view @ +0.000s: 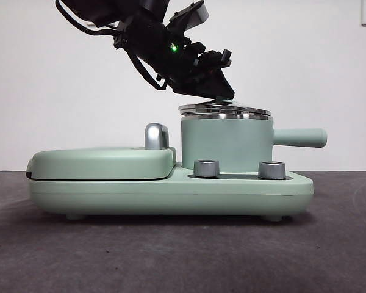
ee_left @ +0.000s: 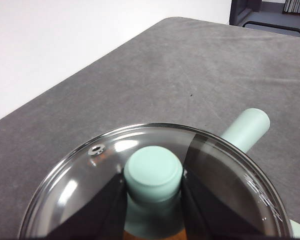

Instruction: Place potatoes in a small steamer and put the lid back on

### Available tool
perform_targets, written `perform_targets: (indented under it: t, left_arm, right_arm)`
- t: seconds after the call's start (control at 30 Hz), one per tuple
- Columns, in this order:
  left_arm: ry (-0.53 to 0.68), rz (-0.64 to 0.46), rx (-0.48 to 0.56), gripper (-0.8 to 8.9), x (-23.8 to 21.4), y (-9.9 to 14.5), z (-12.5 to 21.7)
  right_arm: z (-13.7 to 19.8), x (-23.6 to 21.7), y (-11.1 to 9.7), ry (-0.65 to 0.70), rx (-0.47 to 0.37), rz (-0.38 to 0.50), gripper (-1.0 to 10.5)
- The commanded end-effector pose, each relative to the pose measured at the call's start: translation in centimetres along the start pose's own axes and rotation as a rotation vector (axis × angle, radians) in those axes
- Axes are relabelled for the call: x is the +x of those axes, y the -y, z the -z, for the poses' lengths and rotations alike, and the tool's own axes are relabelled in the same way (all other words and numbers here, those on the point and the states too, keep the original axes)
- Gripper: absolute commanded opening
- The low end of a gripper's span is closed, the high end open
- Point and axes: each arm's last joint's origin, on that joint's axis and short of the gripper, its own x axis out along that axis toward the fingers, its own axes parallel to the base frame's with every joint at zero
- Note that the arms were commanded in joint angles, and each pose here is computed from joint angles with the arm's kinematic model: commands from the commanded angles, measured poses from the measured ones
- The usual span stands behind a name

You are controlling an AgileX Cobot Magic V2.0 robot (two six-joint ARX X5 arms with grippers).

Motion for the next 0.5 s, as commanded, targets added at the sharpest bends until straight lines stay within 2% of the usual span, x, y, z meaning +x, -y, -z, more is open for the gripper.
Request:
perform_targets:
  t: [0.03, 0.5]
  left_arm:
    - [0.044, -0.003, 0.022, 0.13, 0.5, -0.1, -0.8]
    - [0.019, 0.036, 0.004, 0.13, 1.5, 0.3, 0.3]
  right_arm:
    - [-0.3, -0.2, -0.1, 0.012, 0.004, -0.005, 2.6]
    - [-0.2, -0.2, -0.1, 0.007, 0.006, 0.003, 2.6]
